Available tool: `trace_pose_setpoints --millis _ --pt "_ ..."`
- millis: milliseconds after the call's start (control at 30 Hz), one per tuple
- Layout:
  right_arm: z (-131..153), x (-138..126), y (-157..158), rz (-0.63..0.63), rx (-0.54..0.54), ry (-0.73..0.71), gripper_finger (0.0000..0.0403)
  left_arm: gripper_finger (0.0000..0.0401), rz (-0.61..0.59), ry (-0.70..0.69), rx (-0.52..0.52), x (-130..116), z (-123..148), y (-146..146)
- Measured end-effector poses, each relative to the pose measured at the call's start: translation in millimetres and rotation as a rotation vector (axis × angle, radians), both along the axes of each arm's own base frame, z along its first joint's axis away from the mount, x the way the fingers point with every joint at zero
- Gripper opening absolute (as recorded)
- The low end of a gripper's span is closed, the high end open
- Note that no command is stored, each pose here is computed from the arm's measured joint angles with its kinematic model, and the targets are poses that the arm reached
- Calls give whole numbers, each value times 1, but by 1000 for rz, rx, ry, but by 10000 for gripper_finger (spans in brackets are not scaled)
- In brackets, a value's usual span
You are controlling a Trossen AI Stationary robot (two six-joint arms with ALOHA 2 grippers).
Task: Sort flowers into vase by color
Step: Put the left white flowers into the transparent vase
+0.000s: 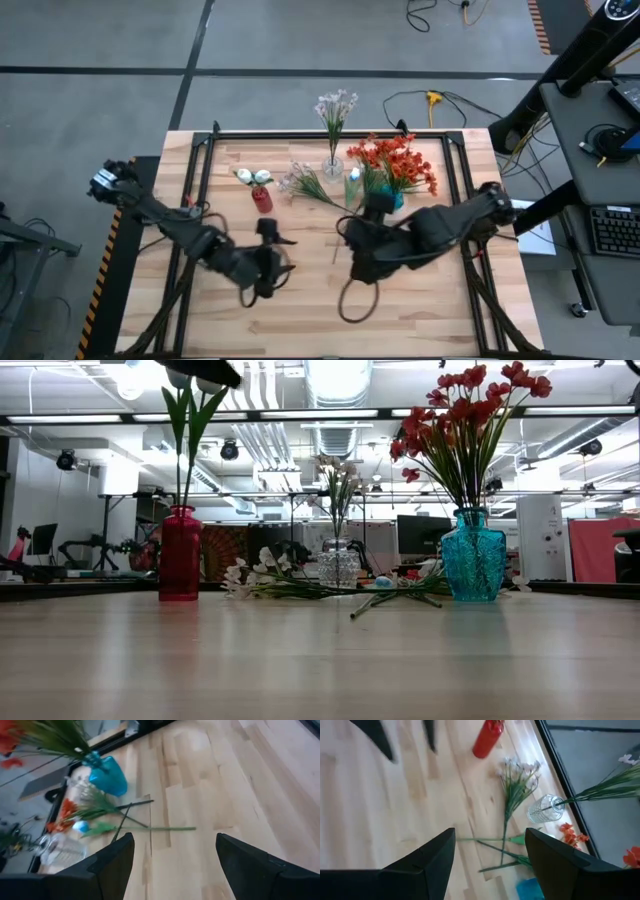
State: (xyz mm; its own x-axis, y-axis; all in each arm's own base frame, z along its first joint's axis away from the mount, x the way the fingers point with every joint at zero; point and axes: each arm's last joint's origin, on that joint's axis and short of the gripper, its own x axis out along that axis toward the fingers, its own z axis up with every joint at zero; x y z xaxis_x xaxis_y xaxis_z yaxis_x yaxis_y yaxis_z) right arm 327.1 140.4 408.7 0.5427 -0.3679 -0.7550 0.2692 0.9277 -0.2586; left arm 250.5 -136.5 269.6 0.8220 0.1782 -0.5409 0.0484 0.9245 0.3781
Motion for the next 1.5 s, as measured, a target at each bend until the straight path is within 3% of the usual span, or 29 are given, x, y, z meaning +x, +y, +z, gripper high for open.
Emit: trace_pose_setpoints --millis 167,433,733,1133,1500 --pt "21 -24 5 19 47 -68 233 252 -32 42 57 30 -13 24" --pt "40 -51 10 45 104 -135 233 251 -33 128 55 61 -37 63" --pt "41 -58 19 82 121 -134 233 252 -7 189 107 91 -72 112" --pt "56 -75 11 95 137 -179 233 251 -51 257 63 133 -104 168" --pt "57 -76 11 99 132 -173 233 251 -2 319 50 145 -132 199"
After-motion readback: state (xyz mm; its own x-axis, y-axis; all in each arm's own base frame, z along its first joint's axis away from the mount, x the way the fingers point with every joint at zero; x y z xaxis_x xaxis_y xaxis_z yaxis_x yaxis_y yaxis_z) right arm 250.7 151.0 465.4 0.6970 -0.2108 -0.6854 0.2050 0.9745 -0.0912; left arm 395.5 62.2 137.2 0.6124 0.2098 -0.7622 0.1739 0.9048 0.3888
